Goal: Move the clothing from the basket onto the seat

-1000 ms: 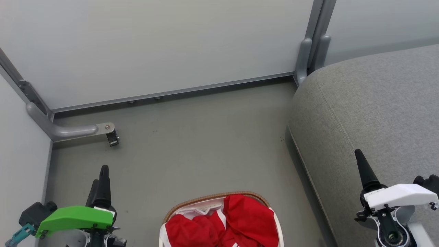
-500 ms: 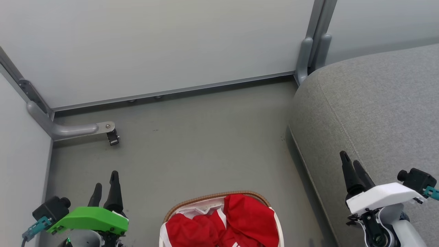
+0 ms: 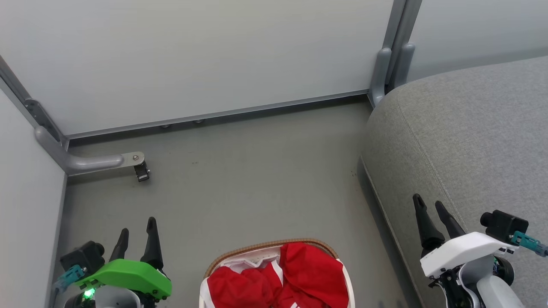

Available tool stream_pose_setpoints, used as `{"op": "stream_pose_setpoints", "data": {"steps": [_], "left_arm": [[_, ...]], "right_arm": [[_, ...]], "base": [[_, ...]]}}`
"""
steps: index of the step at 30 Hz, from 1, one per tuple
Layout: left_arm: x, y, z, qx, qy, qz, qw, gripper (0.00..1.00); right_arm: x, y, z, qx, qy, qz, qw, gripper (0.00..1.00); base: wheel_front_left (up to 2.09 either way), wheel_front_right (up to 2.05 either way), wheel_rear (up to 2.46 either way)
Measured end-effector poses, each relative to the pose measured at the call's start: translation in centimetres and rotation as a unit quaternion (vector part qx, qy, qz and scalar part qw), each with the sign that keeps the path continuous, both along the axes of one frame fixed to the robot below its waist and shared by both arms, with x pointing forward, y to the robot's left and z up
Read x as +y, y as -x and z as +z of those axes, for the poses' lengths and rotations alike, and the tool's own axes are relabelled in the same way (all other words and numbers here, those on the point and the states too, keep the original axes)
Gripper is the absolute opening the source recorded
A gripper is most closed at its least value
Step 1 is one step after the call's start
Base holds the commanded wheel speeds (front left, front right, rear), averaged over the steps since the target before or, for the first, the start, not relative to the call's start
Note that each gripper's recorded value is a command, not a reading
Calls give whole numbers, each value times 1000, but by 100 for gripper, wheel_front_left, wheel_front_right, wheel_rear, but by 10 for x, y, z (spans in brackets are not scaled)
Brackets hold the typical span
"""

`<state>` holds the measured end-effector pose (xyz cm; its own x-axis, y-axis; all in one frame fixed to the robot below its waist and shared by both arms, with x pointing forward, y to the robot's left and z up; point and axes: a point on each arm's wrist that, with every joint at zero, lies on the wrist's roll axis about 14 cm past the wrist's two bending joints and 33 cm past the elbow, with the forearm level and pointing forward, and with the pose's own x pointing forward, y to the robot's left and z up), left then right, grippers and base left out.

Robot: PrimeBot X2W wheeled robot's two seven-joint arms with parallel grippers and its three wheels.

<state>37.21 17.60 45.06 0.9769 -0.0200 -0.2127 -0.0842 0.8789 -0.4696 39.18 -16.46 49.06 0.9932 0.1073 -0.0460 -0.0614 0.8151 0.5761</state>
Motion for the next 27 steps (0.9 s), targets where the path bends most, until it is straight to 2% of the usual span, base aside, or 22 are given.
{"op": "stream_pose_setpoints", "data": {"steps": [27], "left_arm": [[-3, 10, 1, -26, -148, -27, 988, 100]], "right_arm": [[4, 10, -9, -17, 142, 16, 990, 100]], "base": [[0, 0, 0]]}}
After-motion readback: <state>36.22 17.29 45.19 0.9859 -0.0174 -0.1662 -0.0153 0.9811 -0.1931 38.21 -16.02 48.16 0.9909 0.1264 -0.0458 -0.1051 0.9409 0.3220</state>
